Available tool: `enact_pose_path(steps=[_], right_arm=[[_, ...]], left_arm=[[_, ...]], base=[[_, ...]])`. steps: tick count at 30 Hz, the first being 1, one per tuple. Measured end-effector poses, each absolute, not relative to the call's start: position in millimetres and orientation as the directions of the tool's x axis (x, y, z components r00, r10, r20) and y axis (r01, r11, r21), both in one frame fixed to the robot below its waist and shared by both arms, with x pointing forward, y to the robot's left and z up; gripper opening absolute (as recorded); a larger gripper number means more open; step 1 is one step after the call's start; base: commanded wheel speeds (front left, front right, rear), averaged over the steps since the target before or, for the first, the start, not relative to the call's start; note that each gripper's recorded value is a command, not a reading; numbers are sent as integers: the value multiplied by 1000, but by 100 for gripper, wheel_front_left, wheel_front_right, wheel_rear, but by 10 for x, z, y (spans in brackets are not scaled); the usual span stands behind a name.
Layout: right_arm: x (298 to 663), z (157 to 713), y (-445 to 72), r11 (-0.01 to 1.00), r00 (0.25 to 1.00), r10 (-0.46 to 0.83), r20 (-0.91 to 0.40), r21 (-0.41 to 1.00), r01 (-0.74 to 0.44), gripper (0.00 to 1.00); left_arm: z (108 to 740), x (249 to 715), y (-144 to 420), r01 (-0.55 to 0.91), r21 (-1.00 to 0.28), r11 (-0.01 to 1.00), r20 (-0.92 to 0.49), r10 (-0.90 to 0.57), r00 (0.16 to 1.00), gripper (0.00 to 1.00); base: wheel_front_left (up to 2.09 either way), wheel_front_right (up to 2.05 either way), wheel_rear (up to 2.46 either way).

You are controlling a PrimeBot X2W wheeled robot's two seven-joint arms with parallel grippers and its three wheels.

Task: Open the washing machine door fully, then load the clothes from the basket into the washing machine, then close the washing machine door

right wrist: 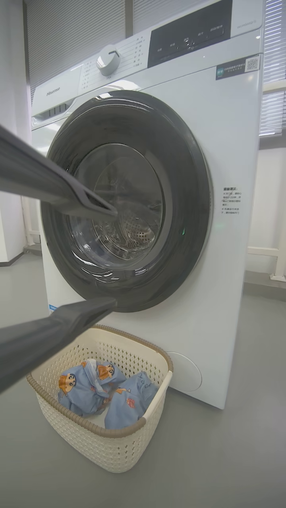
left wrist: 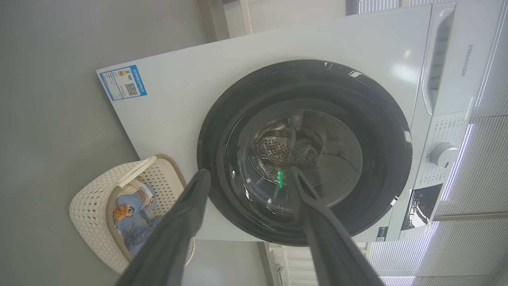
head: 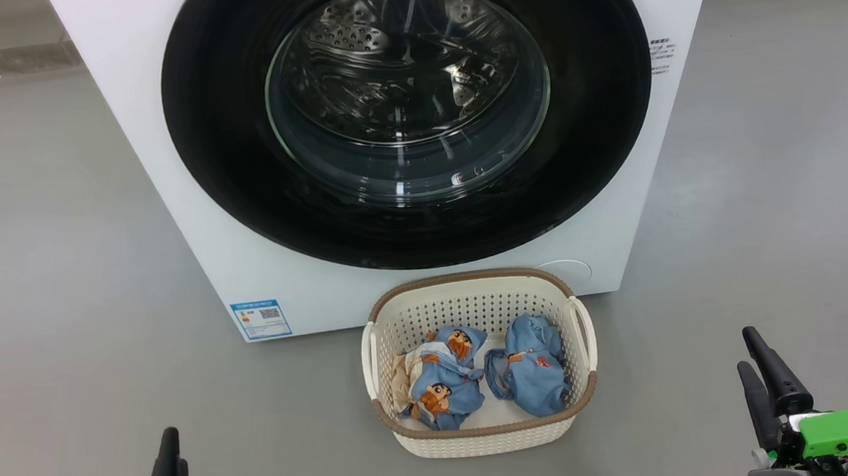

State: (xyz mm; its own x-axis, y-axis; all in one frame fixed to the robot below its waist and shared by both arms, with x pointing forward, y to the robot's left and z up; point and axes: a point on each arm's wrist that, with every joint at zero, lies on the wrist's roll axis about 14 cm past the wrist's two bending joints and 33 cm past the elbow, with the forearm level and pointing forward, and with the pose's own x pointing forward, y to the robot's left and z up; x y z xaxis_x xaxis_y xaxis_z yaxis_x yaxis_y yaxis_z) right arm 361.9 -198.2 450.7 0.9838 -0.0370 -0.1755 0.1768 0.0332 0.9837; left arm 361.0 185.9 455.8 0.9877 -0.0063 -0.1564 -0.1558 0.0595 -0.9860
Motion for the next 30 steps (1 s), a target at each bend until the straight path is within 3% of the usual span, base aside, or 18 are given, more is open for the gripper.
enact_pose_path(steps=[30], right_arm=[[3692,4626,-1812,528,990,18,-139,842,109,100]], left_arm=[[4630,3610,1869,-118,-849,514,-135,4,991,100]], base=[[0,0,0]])
